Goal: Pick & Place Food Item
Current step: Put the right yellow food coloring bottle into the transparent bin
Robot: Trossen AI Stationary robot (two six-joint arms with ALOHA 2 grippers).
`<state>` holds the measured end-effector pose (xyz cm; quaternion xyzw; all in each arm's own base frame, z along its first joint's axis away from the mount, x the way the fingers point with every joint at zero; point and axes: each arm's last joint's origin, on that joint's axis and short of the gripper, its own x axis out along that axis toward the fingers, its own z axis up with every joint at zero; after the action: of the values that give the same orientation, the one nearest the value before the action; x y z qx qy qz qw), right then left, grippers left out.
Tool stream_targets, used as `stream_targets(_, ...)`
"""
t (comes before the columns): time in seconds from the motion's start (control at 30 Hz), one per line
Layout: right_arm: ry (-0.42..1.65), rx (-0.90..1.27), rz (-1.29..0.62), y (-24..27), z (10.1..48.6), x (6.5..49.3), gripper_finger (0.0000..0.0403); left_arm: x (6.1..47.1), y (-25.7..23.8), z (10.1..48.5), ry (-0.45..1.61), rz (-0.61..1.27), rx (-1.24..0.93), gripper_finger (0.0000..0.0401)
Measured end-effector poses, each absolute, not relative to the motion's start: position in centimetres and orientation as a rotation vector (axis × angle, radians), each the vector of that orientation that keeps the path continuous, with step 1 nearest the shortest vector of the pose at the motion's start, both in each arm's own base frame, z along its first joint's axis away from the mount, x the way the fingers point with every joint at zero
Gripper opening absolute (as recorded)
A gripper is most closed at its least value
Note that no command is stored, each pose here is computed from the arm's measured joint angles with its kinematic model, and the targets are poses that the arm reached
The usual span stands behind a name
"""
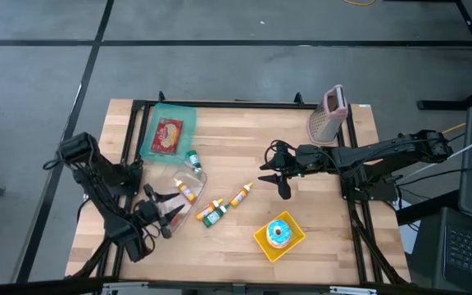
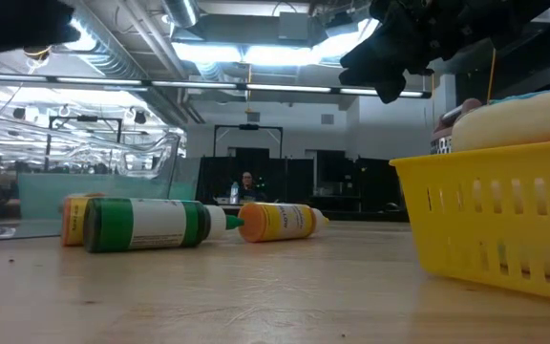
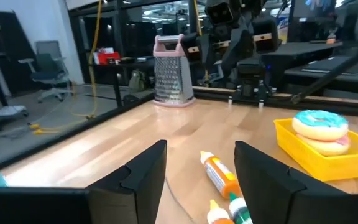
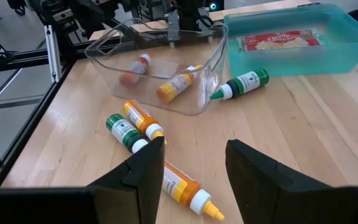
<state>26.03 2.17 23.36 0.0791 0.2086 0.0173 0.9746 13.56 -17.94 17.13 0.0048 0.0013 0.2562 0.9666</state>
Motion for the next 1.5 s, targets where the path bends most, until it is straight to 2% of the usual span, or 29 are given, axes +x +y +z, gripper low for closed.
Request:
stream_targets(0.23, 0.405, 0.16, 0.036, 2.2, 23.5, 26.1, 0.0168, 16.6, -18.3, 20.9, 0.085, 0.615, 0.141, 0.0182)
stream_targets(0.37, 0.402, 0.16, 0.036, 2.2, 23.5, 26.1, 0.0168, 19.8, -17.6, 23.3, 0.372, 0.64, 0.132, 0.0182)
stream_targets(0.53, 0.398, 0.154, 0.038, 2.2, 23.6, 26.1, 0.0168, 24.7, -16.4, 25.1, 0.628, 0.448, 0.085, 0.0182)
stream_targets(0.63, 0.398, 0.154, 0.038, 2.2, 23.6, 26.1, 0.0168, 27.3, -15.0, 26.0, 0.644, 0.312, 0.075, 0.0182)
stream_targets(0.77, 0.398, 0.154, 0.038, 2.2, 23.6, 26.1, 0.0168, 29.5, -11.9, 26.7, 0.677, 0.266, 0.076, 0.0182)
stream_targets(0.97, 0.398, 0.153, 0.038, 2.2, 23.6, 26.1, 0.0168, 30.9, -6.6, 26.4, 0.772, 0.309, 0.079, 0.0182)
stream_targets(1.13, 0.398, 0.146, 0.04, 2.2, 23.6, 26.1, 0.0168, 31.8, -3.2, 26.2, 0.826, 0.208, 0.041, 0.0182)
stream_targets(1.37, 0.398, 0.146, 0.04, 2.2, 23.6, 26.1, 0.0168, 33.6, -1.0, 25.7, 0.764, 0.041, -0.099, 0.0182)
stream_targets(1.5, 0.398, 0.146, 0.04, 2.2, 23.6, 26.1, 0.0168, 35.1, -0.7, 23.0, 0.814, 0.051, -0.143, 0.0182)
